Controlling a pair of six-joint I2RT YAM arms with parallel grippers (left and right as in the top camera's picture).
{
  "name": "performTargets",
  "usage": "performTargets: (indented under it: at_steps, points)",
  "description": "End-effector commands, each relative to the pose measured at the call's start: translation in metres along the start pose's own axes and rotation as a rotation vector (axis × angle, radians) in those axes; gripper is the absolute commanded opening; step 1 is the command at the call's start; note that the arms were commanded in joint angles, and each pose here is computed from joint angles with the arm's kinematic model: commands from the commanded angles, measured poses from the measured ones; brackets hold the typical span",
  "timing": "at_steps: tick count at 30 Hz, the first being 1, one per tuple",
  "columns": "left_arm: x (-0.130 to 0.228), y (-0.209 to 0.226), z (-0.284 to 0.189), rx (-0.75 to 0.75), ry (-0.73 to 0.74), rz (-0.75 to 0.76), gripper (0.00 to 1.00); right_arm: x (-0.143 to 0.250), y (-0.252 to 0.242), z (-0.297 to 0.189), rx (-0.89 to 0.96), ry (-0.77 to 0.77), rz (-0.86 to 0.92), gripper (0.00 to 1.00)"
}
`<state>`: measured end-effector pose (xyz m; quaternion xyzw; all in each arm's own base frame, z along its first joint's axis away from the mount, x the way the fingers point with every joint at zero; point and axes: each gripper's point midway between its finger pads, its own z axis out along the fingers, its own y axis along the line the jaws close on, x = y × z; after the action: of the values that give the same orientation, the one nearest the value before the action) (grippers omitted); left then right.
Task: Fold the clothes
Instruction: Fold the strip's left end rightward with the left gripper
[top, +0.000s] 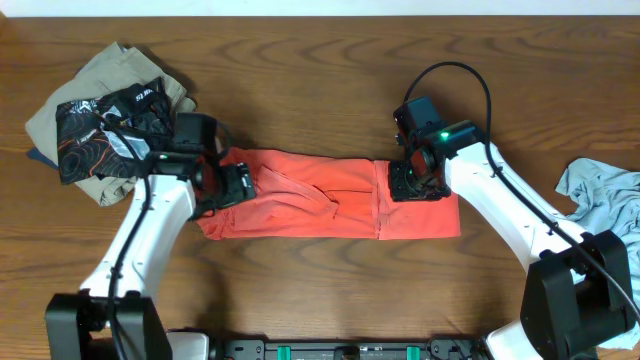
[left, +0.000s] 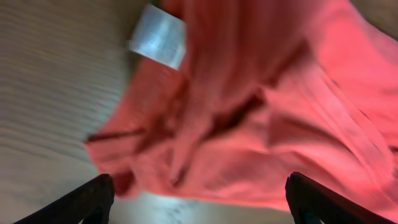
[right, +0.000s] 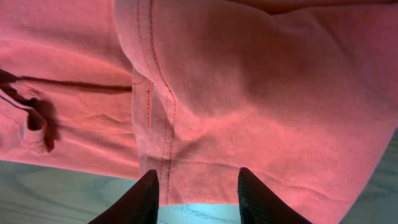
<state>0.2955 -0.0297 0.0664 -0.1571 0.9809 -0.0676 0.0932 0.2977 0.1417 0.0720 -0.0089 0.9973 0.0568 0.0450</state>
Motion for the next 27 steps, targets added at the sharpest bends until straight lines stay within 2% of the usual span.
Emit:
performTargets:
  at_steps: [1,8,11,13,16,19,20,21,23,24,27]
  points:
    - [-0.005,0.018,0.018,-0.041,0.036,0.019,0.89,-0.001,-0.007,0.003,0.027,0.007,0.029,0.40]
    - [-0.007,0.022,0.058,-0.004,0.109,0.025,0.89,0.005,-0.009,0.002,0.036,0.028,0.031,0.40]
    - [-0.001,0.010,0.069,0.072,0.152,0.035,0.89,0.005,-0.009,0.002,0.036,0.029,0.031,0.40]
    - [0.005,0.003,0.075,0.116,0.189,0.035,0.84,0.005,-0.009,0.002,0.036,0.028,0.031,0.40]
    - [0.012,0.005,0.082,0.112,0.227,0.036,0.71,0.005,-0.009,0.002,0.036,0.028,0.031,0.40]
    - [0.016,0.006,0.085,0.106,0.249,0.032,0.50,0.005,-0.009,0.002,0.036,0.029,0.031,0.40]
    - [0.017,0.007,0.086,0.107,0.249,0.034,0.42,0.005,-0.009,0.002,0.036,0.029,0.031,0.40]
    - [0.016,0.006,0.086,0.107,0.248,0.035,0.27,0.005,-0.009,0.002,0.037,0.030,0.031,0.40]
    - [0.016,0.006,0.086,0.108,0.246,0.036,0.09,0.005,-0.010,0.002,0.038,0.029,0.032,0.39]
    - [0.015,0.006,0.086,0.108,0.244,0.036,0.06,0.004,-0.012,0.002,0.049,0.026,0.033,0.39]
    - [0.010,0.005,0.079,0.110,0.233,0.035,0.06,0.001,-0.027,0.001,0.104,0.015,0.050,0.39]
